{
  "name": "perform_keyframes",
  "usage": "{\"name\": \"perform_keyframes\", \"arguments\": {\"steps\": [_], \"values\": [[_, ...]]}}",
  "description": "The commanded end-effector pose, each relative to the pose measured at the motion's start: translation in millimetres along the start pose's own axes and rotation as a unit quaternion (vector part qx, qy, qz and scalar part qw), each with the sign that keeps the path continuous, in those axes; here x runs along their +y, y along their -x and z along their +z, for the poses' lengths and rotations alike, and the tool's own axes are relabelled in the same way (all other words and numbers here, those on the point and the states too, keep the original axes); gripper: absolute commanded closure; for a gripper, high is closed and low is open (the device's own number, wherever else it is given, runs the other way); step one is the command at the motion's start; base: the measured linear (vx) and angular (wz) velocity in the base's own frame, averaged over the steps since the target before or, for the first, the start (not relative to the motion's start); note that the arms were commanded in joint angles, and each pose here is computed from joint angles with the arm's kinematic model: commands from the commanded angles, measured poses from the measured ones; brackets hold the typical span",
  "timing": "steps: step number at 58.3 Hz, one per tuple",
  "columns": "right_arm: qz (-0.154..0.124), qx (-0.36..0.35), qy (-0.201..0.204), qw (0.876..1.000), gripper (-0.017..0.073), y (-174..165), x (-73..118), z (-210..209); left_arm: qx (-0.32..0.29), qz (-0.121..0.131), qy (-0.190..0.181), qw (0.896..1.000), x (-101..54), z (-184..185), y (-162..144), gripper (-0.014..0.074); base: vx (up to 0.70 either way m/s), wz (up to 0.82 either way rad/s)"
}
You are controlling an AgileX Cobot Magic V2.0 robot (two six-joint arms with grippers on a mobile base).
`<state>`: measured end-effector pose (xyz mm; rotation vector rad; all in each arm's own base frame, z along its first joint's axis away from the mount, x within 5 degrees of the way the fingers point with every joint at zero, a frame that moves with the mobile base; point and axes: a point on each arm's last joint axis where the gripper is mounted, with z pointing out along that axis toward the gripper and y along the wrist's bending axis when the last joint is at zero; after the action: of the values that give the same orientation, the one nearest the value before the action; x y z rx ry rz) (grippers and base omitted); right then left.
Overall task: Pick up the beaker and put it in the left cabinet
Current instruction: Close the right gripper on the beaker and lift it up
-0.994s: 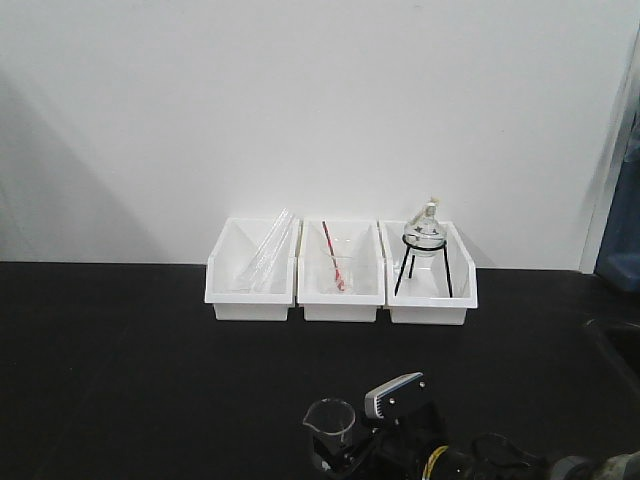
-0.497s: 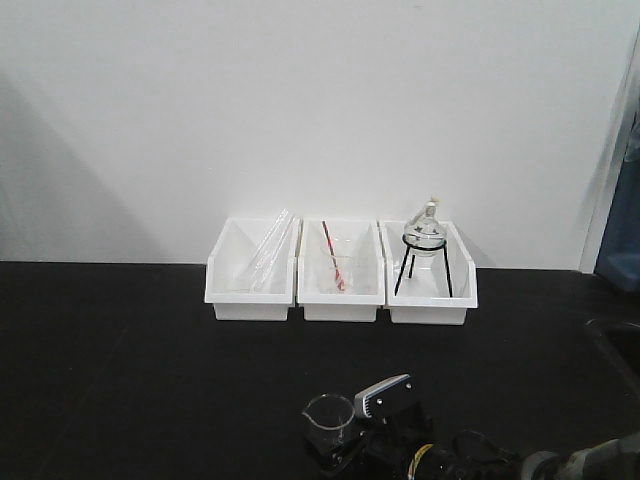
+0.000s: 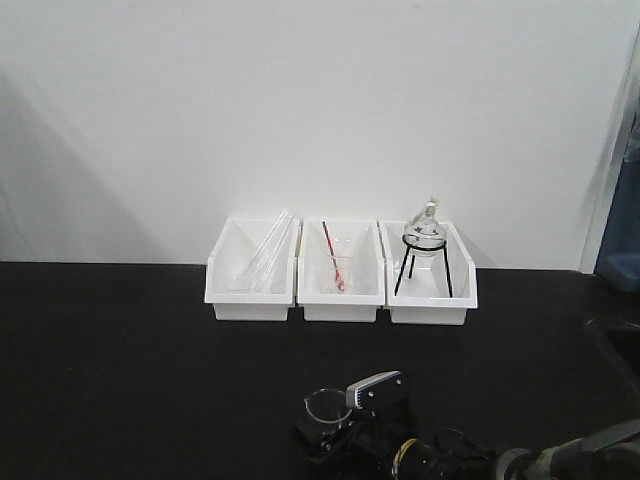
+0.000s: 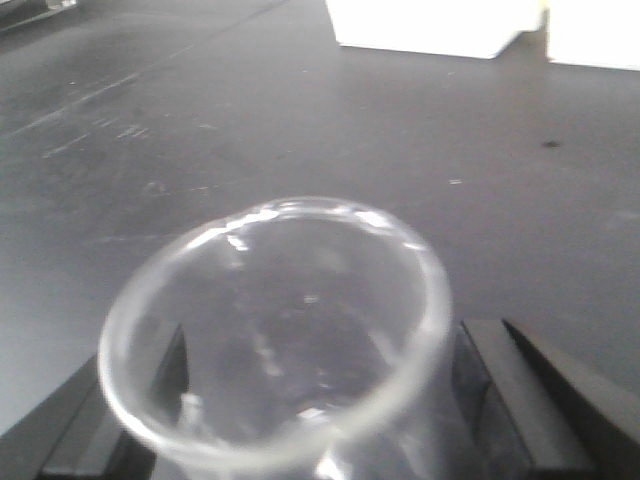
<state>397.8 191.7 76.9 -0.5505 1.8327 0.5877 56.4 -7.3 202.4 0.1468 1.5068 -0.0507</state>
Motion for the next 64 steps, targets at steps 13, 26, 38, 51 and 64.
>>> {"name": "perform_keyframes", "arguments": {"steps": [13, 26, 38, 51, 64], "values": [[-0.015, -0.084, 0.022, 0.996, 0.0066, 38.5, 11.4, -0.3, -0.043, -0.005, 0.003, 0.999, 0.4, -1.4, 3.2, 0.0592, 0.00, 0.00], [-0.015, -0.085, 0.037, 0.996, 0.0259, 41.8, 14.6, -1.5, -0.043, -0.005, 0.003, 0.999, 0.4, -1.4, 3.2, 0.0592, 0.00, 0.00], [-0.008, -0.083, 0.065, 0.994, 0.0404, 62.5, 23.1, -10.8, -0.043, -0.005, 0.003, 0.999, 0.4, -1.4, 3.2, 0.0592, 0.00, 0.00], [0.012, -0.103, 0.063, 0.993, 0.0426, 109.9, 30.1, -32.8, -0.043, -0.005, 0.003, 0.999, 0.4, -1.4, 3.2, 0.0592, 0.00, 0.00], [-0.028, -0.102, 0.028, 0.994, 0.0426, 147.8, 38.8, -74.2, -0.043, -0.005, 0.003, 0.999, 0.4, -1.4, 3.2, 0.0592, 0.00, 0.00]]}}
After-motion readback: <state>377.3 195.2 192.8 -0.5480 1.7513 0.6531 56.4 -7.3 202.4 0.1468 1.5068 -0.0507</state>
